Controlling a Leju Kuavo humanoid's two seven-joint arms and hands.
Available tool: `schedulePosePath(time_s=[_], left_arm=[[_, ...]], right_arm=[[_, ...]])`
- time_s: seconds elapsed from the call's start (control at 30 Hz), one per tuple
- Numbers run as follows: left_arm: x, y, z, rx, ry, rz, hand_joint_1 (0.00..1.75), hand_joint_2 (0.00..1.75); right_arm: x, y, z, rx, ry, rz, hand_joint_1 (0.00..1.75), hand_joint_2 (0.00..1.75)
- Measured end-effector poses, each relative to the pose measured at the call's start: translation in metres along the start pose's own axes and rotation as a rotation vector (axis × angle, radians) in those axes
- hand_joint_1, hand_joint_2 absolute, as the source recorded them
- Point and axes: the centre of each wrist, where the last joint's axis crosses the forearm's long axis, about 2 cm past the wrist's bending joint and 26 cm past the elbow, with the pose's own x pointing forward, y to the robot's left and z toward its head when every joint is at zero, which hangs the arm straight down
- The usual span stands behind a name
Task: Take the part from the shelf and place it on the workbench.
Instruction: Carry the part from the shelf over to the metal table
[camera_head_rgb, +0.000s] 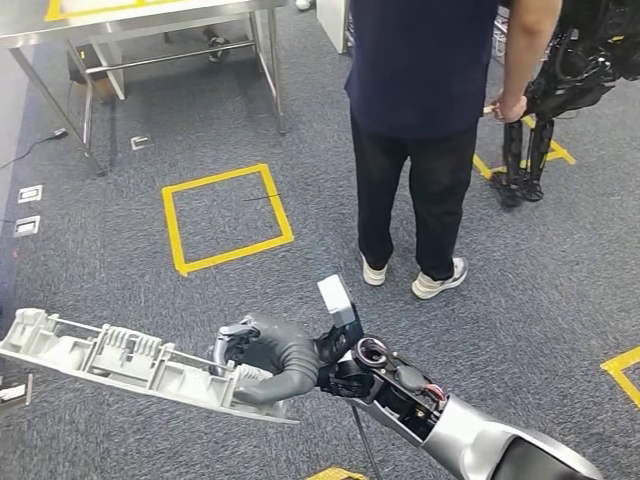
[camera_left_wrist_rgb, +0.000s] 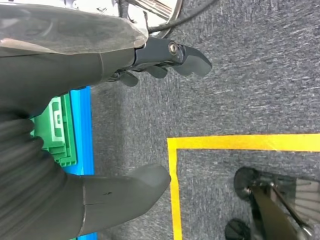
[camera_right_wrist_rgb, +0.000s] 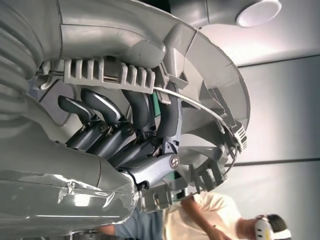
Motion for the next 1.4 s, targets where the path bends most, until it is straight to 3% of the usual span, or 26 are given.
schedulePosePath(time_s=[1.4], left_arm=[[0.0002,-0.0003,0.0,-0.029,-0.013,-0.003,0.0,1.75]], right_arm=[[-0.0033,0.0005,0.0023,-0.053,0.046,0.019,1.75,1.75]])
